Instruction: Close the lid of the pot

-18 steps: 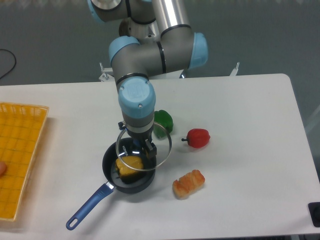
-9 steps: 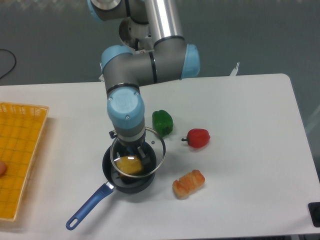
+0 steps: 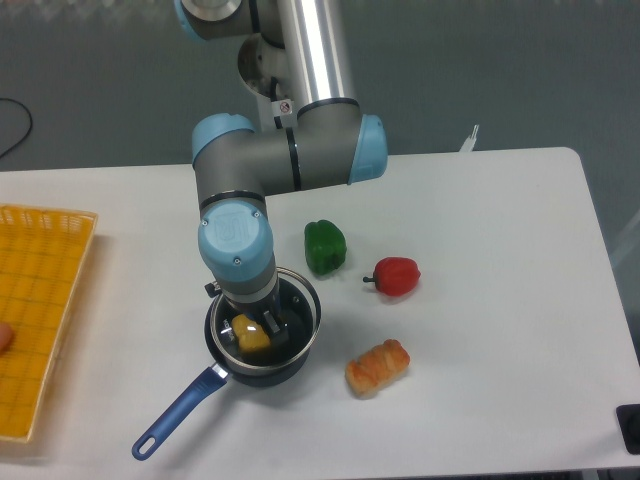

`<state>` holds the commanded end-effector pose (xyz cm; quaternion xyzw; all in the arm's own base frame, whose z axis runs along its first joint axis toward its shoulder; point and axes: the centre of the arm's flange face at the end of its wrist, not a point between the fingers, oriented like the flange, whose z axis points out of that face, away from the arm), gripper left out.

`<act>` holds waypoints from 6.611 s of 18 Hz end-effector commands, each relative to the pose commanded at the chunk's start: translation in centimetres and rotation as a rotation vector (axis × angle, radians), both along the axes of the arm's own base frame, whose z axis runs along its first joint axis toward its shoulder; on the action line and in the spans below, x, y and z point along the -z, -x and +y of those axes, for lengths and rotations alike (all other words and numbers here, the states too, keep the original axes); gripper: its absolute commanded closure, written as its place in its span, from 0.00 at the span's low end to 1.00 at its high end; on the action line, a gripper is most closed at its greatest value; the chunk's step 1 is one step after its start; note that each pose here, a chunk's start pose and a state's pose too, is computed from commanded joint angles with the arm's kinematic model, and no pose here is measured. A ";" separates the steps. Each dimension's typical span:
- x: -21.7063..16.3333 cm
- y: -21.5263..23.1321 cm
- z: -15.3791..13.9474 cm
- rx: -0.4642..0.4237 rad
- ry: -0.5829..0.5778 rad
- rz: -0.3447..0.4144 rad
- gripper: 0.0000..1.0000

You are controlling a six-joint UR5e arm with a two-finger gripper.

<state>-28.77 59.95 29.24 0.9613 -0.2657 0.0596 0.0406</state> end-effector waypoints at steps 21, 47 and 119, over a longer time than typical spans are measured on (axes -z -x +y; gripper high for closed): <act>1.1 -0.3 0.8 -0.006 0.022 0.009 0.37; 1.3 -1.3 1.1 -0.009 0.016 0.020 0.37; -4.0 26.7 -25.7 0.202 -0.089 0.152 0.00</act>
